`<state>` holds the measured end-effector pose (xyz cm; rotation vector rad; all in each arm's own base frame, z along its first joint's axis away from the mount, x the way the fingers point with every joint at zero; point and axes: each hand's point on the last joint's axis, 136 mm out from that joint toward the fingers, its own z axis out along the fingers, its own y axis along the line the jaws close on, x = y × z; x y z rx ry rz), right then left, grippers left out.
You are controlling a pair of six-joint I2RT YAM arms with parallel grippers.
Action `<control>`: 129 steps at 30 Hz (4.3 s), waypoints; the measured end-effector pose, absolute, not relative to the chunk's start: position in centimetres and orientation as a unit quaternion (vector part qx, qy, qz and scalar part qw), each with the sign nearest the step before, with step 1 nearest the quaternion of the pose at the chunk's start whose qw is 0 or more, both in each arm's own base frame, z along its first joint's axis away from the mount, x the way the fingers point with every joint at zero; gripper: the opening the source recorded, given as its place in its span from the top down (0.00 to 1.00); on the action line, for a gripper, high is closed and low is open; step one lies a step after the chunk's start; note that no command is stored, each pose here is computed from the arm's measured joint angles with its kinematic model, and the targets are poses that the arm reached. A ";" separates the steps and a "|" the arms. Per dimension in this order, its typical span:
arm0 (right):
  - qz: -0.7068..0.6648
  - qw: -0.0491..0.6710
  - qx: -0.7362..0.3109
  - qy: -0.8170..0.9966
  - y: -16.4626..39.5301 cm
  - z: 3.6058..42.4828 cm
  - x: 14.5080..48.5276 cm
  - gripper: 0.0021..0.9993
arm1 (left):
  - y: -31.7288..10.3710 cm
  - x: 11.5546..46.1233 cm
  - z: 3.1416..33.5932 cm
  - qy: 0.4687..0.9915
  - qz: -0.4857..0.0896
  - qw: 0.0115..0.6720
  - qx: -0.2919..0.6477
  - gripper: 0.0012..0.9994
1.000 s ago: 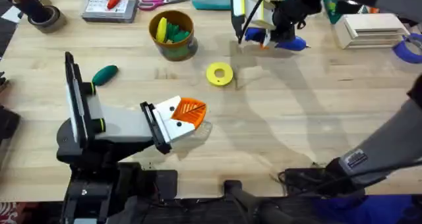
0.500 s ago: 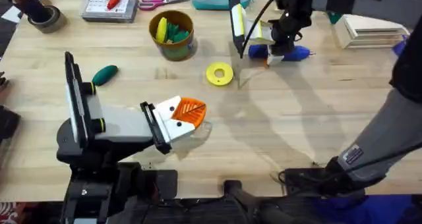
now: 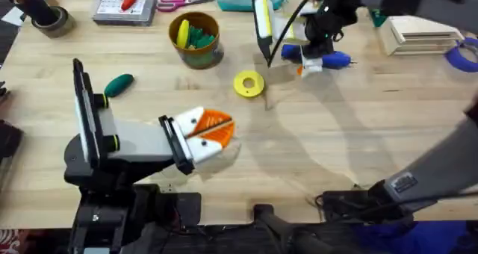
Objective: Pick up the gripper from the table and insert it into the empty holder that is missing its gripper. Then pick up a screw, insert it into the mounting hole, and use the screwdriver to tighten it. Finally, clean up the table by picking up the vegetable and placing it into the bucket.
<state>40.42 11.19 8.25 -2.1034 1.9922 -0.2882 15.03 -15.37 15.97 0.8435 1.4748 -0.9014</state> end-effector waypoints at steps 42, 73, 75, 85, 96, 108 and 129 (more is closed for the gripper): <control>0.071 0.434 -0.319 0.840 11.9 26.8 25.6 0.00 | -4.8 22.6 23.7 0.888 -0.085 0.424 0.154 0.02; 0.069 0.422 -0.302 0.852 9.8 22.9 21.1 0.00 | 6.9 29.8 21.0 0.958 0.053 0.273 0.070 0.02; 0.069 0.421 -0.302 0.852 9.8 22.9 21.1 0.00 | 8.6 30.1 20.4 0.963 0.057 0.254 0.064 0.02; 0.069 0.420 -0.302 0.853 9.8 22.9 21.1 0.00 | 13.2 31.1 15.0 0.979 0.055 0.167 0.107 0.04; 0.069 0.410 -0.303 0.857 9.7 22.5 20.8 0.00 | 15.2 32.4 7.5 0.983 0.023 0.098 0.153 0.06; 0.069 0.399 -0.304 0.862 9.5 22.0 20.4 0.00 | 15.9 33.6 4.7 0.974 0.026 0.090 0.204 0.16; 0.069 0.393 -0.304 0.865 9.5 21.8 20.2 0.00 | 15.6 33.6 3.4 0.970 0.008 0.076 0.230 0.98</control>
